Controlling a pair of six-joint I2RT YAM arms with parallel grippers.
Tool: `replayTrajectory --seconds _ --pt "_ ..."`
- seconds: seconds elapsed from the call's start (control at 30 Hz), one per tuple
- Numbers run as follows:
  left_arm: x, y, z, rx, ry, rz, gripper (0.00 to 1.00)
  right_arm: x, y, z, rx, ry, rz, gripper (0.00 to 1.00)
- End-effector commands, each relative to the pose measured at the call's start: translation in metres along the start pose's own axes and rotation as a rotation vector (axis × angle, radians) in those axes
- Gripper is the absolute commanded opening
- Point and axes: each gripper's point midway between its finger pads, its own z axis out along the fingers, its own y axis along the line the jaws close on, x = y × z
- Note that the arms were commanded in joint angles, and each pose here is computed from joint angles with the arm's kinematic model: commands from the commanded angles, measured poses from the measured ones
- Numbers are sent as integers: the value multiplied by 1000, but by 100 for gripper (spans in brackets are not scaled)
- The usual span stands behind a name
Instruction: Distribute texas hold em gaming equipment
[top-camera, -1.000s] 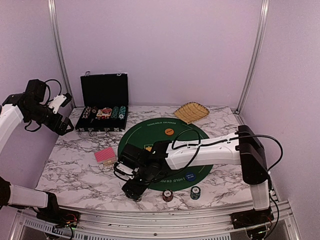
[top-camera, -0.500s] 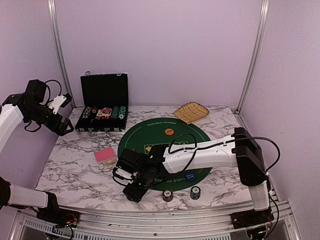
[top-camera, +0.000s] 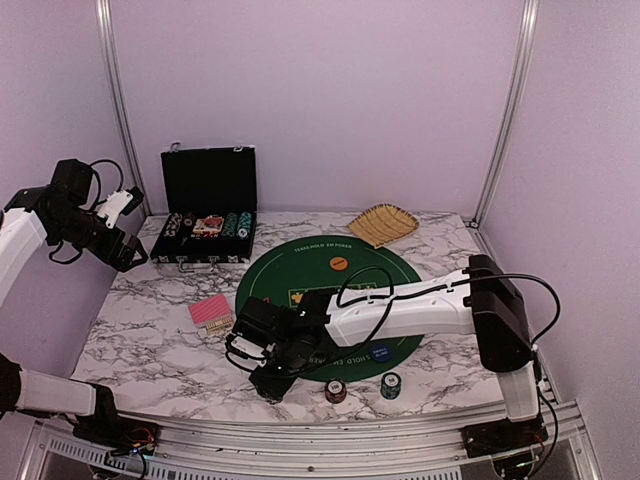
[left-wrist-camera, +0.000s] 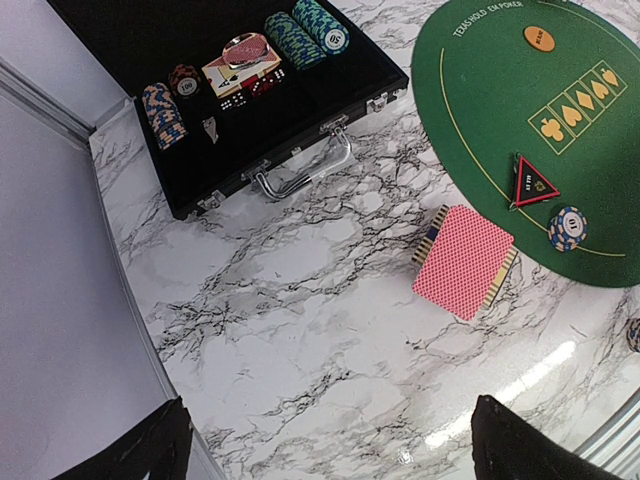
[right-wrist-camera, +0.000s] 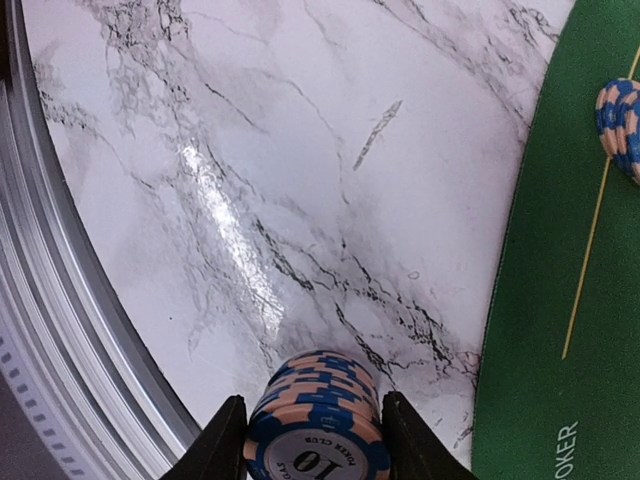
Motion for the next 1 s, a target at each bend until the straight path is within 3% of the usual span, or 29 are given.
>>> replayTrajectory --seconds 0.0,0.43,0.73,0.97 --pt "-1 -2 -6 -2 -3 10 99 -7 3 -7 5 -20 -12 40" --pt "0 -1 -7 -7 -3 11 99 -10 2 -15 16 -33 -11 16" --pt "-1 -1 -7 -6 -2 12 99 -31 0 -48 15 -103 8 11" --pt "-1 -1 -7 -8 -4 11 99 -46 -28 -77 11 -166 81 10"
